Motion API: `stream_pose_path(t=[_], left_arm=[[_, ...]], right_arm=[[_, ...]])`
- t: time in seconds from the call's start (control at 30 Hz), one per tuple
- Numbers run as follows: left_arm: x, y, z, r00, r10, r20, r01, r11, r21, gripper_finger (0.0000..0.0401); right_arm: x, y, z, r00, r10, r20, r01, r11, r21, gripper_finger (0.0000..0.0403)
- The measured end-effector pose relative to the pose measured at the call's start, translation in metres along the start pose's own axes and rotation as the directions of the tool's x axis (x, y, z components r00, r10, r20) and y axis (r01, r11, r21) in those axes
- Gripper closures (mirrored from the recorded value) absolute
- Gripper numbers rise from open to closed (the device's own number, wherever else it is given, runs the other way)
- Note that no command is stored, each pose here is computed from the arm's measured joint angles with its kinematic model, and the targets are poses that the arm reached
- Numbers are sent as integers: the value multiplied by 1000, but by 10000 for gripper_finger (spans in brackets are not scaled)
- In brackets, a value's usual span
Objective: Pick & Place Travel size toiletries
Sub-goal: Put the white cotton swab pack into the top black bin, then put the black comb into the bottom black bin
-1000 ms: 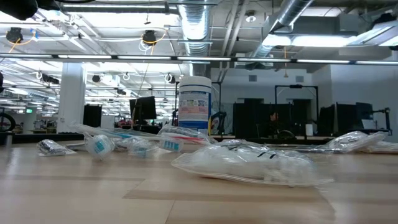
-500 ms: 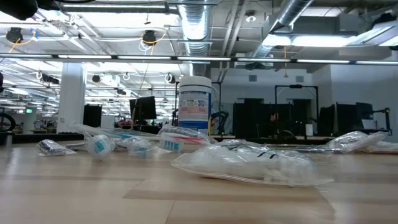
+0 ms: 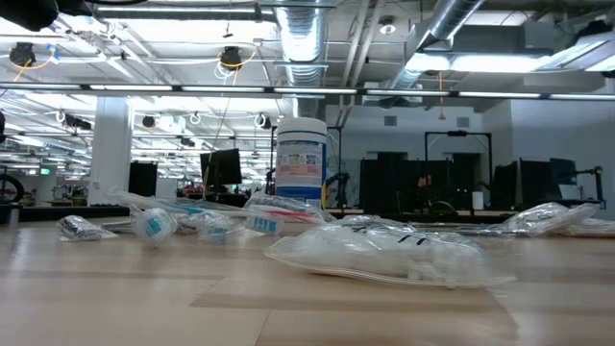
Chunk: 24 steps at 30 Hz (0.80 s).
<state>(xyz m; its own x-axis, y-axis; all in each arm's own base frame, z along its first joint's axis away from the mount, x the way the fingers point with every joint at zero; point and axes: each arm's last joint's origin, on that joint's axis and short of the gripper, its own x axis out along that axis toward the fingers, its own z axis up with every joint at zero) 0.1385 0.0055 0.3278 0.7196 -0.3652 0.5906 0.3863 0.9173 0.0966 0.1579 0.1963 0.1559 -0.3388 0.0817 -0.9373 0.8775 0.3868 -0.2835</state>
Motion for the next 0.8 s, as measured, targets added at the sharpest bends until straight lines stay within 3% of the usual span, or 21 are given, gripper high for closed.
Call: stream_pose_path(t=[0.23, 0.6, 0.8], left_arm=[[0, 0, 0, 1000, 0, 0, 0, 1000, 0, 301], [0, 0, 0, 1000, 0, 0, 0, 1000, -1, 301], [0, 0, 0, 1000, 0, 0, 0, 1000, 0, 301]], right_arm=[[10, -7, 2, 996, -64, -57, 67, 997, 46, 401], [15, -9, -1, 993, -76, -89, 81, 995, 55, 402], [-6, -14, -5, 985, -164, -50, 165, 986, 30, 402]])
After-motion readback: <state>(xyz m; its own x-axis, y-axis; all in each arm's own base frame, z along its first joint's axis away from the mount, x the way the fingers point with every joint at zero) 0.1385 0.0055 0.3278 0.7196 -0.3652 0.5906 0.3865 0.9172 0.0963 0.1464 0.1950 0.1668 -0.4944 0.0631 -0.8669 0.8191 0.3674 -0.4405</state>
